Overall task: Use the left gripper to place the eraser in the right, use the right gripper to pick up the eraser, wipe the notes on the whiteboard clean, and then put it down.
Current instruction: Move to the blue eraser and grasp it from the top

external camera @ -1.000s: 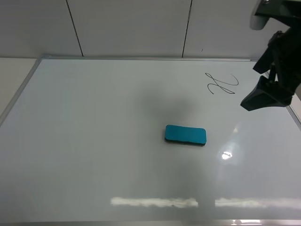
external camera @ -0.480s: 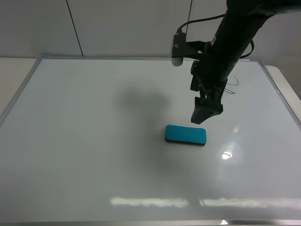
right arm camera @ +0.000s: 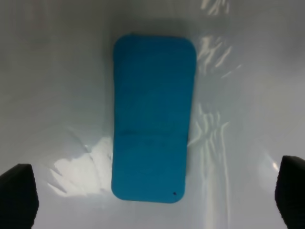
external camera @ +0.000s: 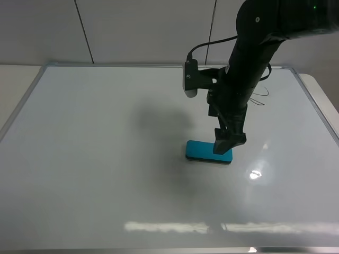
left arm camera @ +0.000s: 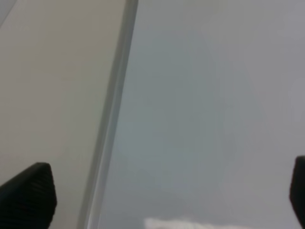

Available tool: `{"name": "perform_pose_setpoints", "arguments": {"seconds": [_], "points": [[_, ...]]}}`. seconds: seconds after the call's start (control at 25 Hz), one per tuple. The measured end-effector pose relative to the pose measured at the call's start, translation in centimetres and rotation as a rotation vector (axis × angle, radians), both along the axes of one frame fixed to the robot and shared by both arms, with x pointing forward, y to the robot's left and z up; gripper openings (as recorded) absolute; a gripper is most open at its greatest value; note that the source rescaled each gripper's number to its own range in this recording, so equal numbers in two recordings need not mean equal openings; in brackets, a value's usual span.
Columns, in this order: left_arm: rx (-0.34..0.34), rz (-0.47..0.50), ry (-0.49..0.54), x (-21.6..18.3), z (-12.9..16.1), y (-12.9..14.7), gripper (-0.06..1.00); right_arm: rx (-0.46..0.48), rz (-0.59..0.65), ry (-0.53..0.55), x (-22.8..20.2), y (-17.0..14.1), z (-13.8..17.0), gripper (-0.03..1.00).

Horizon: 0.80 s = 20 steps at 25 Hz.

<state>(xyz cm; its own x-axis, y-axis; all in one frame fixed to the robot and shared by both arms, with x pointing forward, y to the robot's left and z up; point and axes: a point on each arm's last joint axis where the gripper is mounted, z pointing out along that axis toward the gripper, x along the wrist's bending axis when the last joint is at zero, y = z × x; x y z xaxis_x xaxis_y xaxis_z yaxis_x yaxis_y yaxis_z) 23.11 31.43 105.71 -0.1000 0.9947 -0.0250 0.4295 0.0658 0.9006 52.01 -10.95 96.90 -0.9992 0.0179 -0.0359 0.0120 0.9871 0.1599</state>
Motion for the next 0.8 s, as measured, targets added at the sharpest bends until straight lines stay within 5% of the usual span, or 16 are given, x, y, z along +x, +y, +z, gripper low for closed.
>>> {"name": "perform_pose_setpoints", "arguments": {"seconds": [0.8], "points": [[0.000,0.000,0.000,0.0,0.0,0.0,1.00,0.059,-0.041,-0.109,-1.9,-0.3,-4.7,1.00]]}}
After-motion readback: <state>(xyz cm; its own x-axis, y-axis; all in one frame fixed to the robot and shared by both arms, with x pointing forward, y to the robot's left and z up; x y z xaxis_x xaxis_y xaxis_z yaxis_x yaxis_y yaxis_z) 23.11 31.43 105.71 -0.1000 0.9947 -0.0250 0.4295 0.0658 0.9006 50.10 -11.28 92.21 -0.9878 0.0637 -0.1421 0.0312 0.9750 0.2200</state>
